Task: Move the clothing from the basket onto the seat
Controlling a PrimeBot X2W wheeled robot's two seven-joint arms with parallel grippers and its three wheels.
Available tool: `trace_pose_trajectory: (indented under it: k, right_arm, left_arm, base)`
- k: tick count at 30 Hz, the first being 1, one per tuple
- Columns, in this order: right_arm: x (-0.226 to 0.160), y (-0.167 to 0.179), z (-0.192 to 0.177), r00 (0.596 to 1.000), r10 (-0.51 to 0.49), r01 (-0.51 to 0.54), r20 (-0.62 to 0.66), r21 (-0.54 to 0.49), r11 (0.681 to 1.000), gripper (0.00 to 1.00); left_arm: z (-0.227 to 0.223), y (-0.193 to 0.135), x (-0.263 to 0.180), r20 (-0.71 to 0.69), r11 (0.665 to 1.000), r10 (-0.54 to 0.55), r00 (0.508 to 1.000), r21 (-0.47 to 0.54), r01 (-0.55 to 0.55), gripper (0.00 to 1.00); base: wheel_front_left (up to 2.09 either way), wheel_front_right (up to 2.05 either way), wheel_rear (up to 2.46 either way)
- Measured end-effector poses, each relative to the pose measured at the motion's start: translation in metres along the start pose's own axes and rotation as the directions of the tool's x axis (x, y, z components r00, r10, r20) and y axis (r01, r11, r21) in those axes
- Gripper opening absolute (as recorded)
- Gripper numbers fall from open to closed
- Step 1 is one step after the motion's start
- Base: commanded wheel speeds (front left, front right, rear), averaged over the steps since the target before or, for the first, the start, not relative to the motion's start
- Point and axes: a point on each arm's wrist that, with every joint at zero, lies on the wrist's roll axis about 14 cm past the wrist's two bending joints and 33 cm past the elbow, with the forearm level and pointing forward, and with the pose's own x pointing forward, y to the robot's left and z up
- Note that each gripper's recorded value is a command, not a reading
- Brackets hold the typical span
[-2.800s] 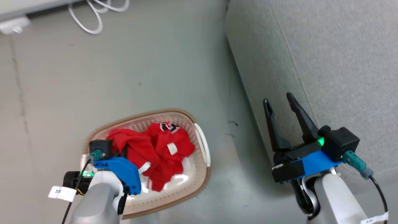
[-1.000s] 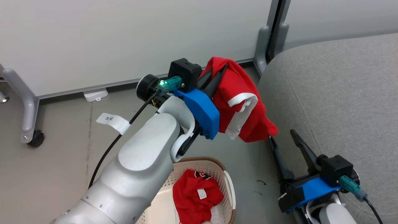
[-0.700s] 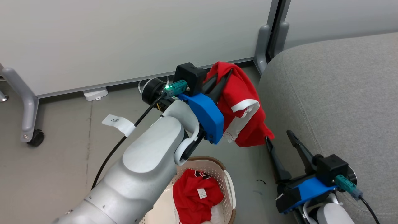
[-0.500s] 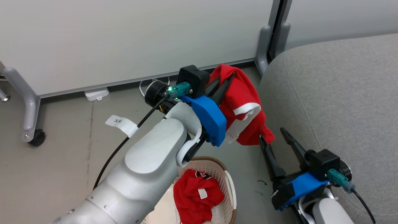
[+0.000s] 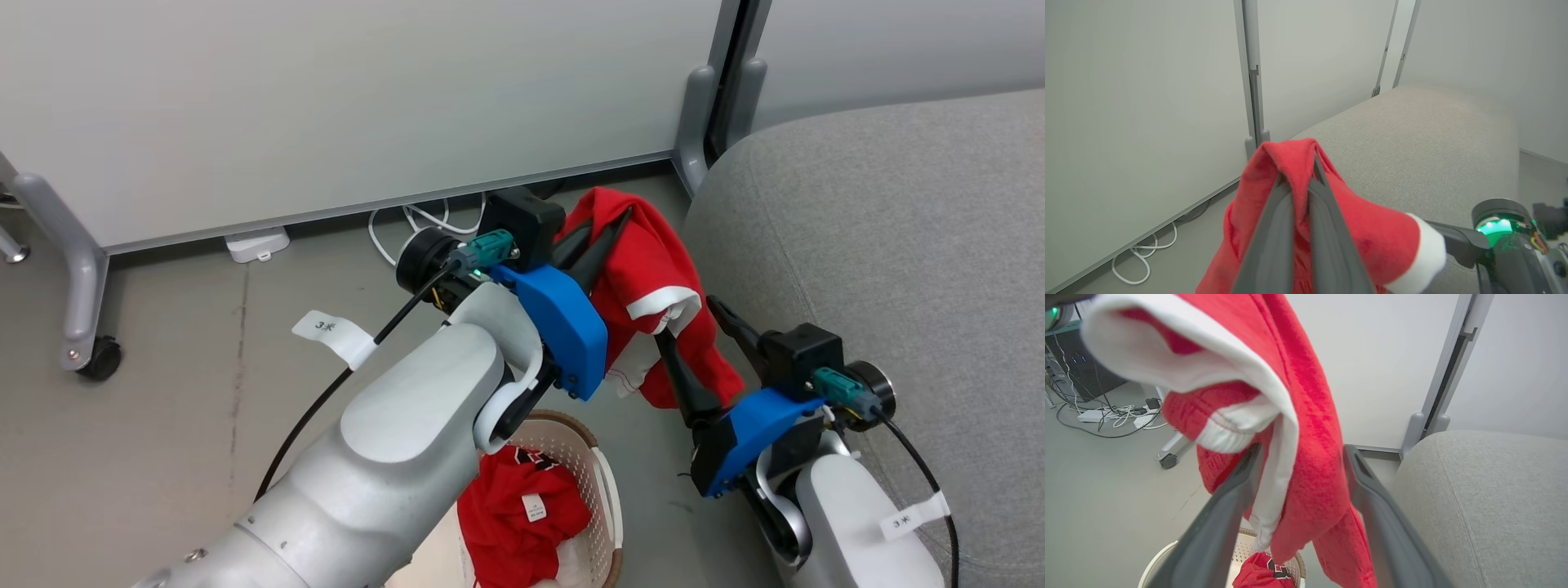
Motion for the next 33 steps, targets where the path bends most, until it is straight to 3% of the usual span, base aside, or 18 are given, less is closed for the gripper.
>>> trace_pose_trajectory:
  k: [14,15,16,17,18,33]
  right_arm:
    - [0.027,0.012,-0.005,0.994,0.059,-0.061,-0.095,-0.025,0.998,1.00]
    - [0.028,0.013,-0.005,0.993,0.062,-0.065,-0.099,-0.023,0.998,0.82]
    - [0.029,0.014,-0.006,0.993,0.065,-0.068,-0.103,-0.021,0.997,0.38]
    - [0.030,0.015,-0.007,0.992,0.068,-0.071,-0.108,-0.020,0.997,0.04]
    - [0.030,0.016,-0.007,0.992,0.072,-0.074,-0.108,-0.017,0.997,0.00]
    - [0.032,0.021,-0.011,0.990,0.088,-0.088,-0.106,0.008,0.996,0.00]
  left_arm:
    - [-0.001,-0.005,0.000,-0.008,1.000,-0.014,1.000,-0.008,0.014,0.00]
    - [-0.001,-0.004,-0.001,-0.009,1.000,-0.014,1.000,-0.009,0.013,0.00]
    - [-0.001,-0.004,-0.001,-0.008,1.000,-0.013,1.000,-0.012,0.013,0.00]
    - [-0.001,-0.004,-0.001,-0.009,1.000,-0.012,1.000,-0.011,0.012,0.00]
    - [-0.001,-0.003,-0.001,-0.011,1.000,-0.011,1.000,-0.012,0.010,0.00]
    - [-0.001,0.001,-0.001,-0.014,1.000,0.013,1.000,-0.016,-0.013,0.00]
  base:
    - [0.00,0.00,0.00]
    - [0.00,0.00,0.00]
    - [0.00,0.00,0.00]
    - [0.00,0.00,0.00]
    - [0.00,0.00,0.00]
    - [0.00,0.00,0.00]
